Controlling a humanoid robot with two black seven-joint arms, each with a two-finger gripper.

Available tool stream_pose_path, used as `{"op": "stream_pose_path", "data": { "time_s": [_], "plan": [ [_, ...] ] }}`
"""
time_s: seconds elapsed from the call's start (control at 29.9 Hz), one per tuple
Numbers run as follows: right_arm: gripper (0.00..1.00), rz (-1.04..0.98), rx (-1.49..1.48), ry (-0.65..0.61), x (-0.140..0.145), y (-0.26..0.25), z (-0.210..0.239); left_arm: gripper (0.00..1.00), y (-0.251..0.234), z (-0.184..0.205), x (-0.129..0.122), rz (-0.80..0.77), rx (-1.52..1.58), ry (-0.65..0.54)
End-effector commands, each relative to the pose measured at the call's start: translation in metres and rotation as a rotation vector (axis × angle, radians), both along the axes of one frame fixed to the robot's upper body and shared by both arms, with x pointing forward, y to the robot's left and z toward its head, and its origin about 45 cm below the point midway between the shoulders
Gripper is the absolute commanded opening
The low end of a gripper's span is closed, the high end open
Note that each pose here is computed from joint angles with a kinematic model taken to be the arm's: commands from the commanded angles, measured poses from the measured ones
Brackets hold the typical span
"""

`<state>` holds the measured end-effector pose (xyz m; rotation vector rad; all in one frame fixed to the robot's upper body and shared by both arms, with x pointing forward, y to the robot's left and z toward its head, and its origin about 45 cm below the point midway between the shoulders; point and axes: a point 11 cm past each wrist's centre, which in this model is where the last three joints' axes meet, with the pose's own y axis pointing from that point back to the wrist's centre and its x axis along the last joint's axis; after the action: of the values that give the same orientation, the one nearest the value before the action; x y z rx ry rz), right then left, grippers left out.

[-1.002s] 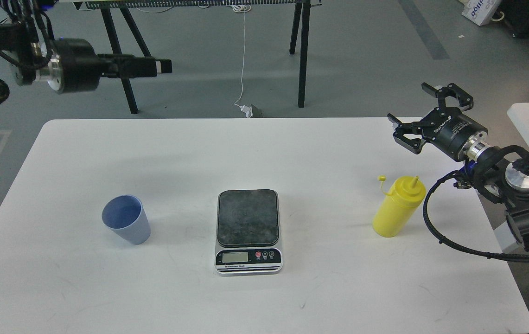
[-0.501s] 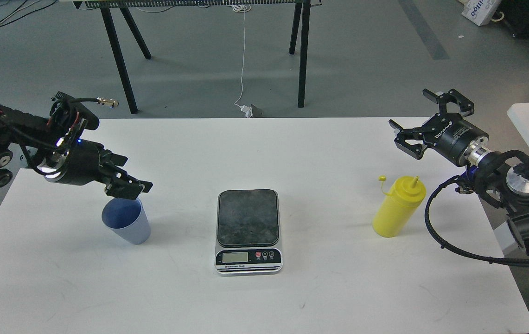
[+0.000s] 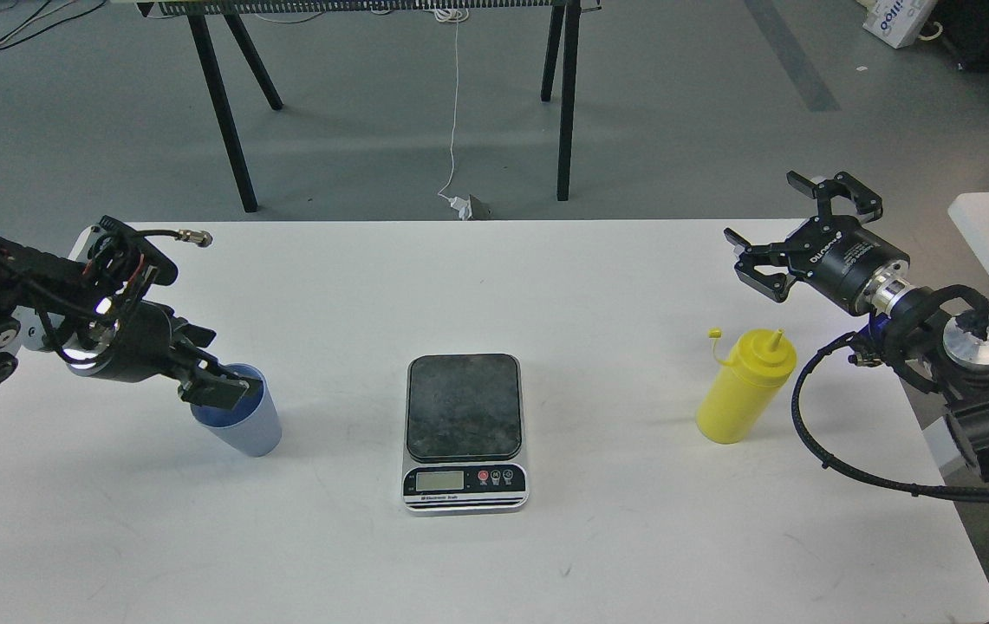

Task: Pour seasoning into cup on scale with both arms
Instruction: 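Grasp the blue cup with the left gripper and lift it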

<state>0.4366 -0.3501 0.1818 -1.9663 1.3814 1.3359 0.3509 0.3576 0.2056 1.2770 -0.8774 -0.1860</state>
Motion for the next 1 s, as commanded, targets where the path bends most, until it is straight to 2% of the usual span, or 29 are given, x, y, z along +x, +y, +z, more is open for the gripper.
{"op": "stream_pose_path", "data": {
  "time_s": [0.0, 0.43, 0.53, 0.63, 0.67, 0.7, 0.77, 0.8, 0.87, 0.97],
  "plan": [
    [0.99, -0.002, 0.002, -0.002, 0.000, 0.000, 0.001, 0.98, 0.009, -0.005, 0.000, 0.014, 0.028, 0.004],
    [0.99, -0.002, 0.003, -0.006, 0.001, 0.000, 0.002, 0.96, 0.009, -0.030, -0.004, 0.036, 0.032, 0.049],
    [0.99, -0.002, 0.001, -0.005, 0.001, -0.001, 0.002, 0.90, 0.009, -0.031, -0.003, 0.036, 0.032, 0.049],
    [0.99, -0.003, -0.001, -0.004, 0.001, -0.002, 0.002, 0.73, 0.009, -0.031, -0.003, 0.036, 0.033, 0.049],
    [0.99, -0.003, 0.001, -0.004, 0.001, -0.001, 0.002, 0.64, 0.010, -0.030, -0.003, 0.039, 0.033, 0.048],
    [0.99, -0.003, 0.001, -0.002, 0.000, -0.001, 0.001, 0.54, 0.010, -0.030, -0.003, 0.039, 0.033, 0.048],
    [0.99, -0.004, -0.001, -0.002, 0.000, -0.002, 0.001, 0.23, 0.010, -0.030, -0.003, 0.039, 0.033, 0.048],
    [0.99, -0.005, -0.001, -0.001, 0.000, -0.002, 0.001, 0.15, 0.010, -0.031, -0.004, 0.039, 0.034, 0.049],
    [0.99, -0.004, -0.001, -0.002, 0.000, -0.002, 0.001, 0.05, 0.009, -0.030, -0.003, 0.038, 0.031, 0.049],
    [0.99, -0.004, 0.001, -0.003, 0.000, -0.001, 0.001, 0.03, 0.010, -0.029, -0.002, 0.040, 0.030, 0.046]
  ]
}}
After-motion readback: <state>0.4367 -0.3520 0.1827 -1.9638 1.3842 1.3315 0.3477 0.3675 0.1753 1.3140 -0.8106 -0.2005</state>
